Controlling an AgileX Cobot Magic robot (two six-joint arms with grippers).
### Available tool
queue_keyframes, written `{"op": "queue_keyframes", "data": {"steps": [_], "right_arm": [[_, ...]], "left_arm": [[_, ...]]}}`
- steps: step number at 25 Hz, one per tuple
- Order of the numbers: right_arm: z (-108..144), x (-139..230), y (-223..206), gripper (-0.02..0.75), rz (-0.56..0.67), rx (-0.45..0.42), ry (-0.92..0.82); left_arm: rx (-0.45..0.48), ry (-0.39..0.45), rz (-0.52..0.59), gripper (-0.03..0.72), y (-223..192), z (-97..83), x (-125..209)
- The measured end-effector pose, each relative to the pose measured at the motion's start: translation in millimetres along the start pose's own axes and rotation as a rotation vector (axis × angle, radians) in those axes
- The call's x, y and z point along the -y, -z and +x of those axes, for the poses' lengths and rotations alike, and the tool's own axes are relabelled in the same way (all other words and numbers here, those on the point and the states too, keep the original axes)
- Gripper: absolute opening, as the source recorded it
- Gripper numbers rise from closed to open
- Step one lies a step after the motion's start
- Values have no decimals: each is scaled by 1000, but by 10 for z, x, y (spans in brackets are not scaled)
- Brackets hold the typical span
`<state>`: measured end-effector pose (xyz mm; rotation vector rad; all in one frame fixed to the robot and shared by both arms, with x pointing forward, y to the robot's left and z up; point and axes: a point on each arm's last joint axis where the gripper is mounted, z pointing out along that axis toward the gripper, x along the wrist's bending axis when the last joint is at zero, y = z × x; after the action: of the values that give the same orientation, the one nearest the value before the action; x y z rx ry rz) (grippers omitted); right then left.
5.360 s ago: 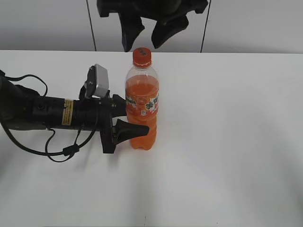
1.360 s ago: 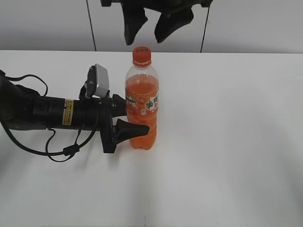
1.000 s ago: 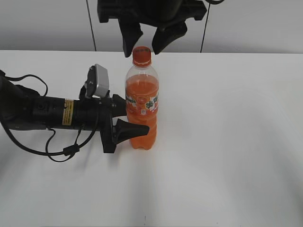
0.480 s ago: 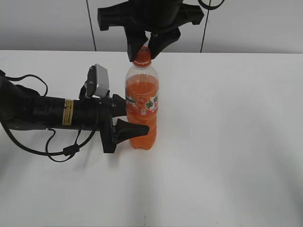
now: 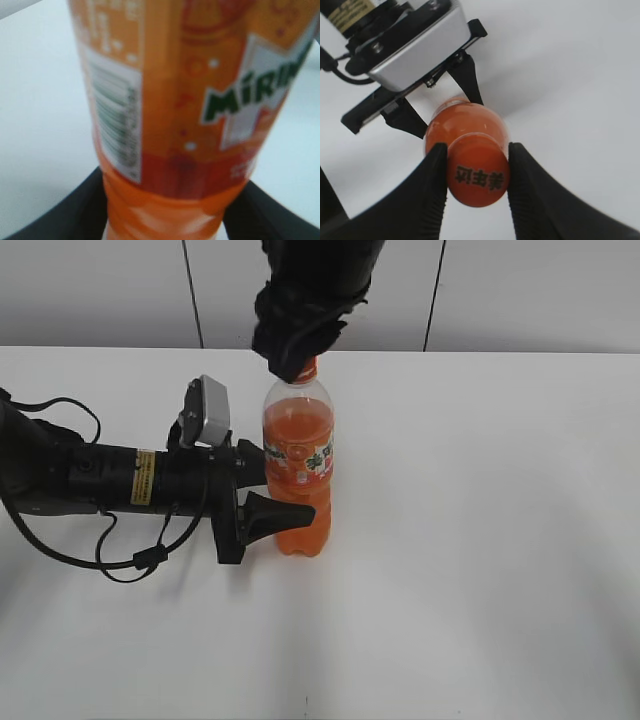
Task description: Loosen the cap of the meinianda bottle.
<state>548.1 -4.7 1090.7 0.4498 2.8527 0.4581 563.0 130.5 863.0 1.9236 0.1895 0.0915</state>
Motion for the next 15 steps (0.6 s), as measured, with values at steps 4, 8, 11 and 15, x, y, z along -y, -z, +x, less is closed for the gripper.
{"op": "queue_keyframes", "data": {"steps": [4,8,11,15], "right_arm": [[1,0,-4,274,1,-2,289],[3,3,-1,274,4,-5,511],[3,4,1,274,5,-6,583],[4,6,2,274,7,-8,669]], "left_arm": [[0,0,0,408,0,0,0],[0,0,0,408,0,0,0],[0,0,0,408,0,0,0],[0,-1,1,408,0,0,1]]}}
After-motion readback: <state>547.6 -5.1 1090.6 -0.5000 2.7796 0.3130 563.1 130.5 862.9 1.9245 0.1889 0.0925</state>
